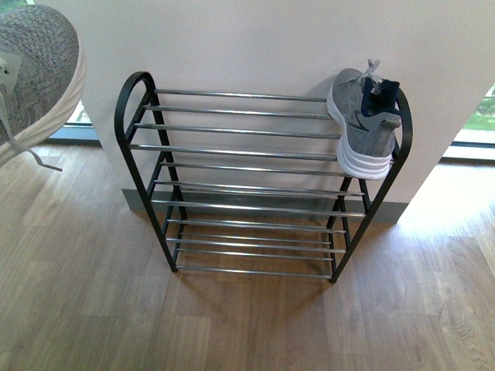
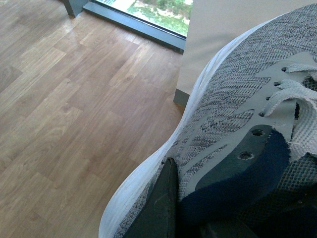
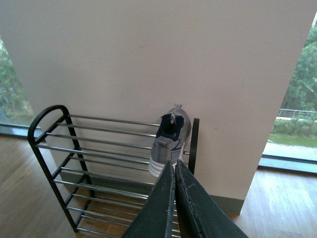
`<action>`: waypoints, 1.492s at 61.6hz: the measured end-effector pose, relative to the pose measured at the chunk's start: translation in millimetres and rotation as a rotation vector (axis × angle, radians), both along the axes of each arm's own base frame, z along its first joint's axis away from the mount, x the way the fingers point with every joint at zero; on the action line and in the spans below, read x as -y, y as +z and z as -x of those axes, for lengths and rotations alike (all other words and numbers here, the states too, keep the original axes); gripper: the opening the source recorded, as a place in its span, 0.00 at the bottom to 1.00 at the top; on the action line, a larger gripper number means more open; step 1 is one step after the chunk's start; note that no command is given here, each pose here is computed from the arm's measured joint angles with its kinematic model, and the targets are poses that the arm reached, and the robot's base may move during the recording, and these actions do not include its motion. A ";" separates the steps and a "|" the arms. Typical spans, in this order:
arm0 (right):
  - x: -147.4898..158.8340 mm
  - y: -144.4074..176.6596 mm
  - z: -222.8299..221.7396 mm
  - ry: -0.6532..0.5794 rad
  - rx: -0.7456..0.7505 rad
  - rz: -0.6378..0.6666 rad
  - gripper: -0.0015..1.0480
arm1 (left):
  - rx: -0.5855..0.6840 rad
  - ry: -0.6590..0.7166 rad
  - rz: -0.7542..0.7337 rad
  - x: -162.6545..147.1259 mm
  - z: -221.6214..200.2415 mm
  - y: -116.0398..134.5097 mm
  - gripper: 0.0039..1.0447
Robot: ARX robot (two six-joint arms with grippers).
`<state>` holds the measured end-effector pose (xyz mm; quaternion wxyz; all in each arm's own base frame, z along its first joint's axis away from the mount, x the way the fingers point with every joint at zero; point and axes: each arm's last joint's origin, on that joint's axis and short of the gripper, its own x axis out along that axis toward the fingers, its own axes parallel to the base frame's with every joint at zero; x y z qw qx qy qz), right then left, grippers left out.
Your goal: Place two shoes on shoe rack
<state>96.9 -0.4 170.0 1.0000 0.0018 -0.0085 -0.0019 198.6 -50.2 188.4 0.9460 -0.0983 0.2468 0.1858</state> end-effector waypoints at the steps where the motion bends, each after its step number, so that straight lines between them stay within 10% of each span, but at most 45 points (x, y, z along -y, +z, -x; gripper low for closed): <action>1: 0.0 0.0 0.0 0.000 0.000 0.000 0.13 | 0.000 0.000 0.000 0.0 0.0 0.0 0.01; 33: -0.1 0.0 0.0 0.002 0.000 0.000 0.92 | 0.001 0.006 -0.004 -0.5 0.0 0.1 0.01; 92: -0.3 -0.1 0.1 0.005 0.000 0.000 0.91 | 0.002 0.005 -0.006 -0.4 0.3 0.4 0.01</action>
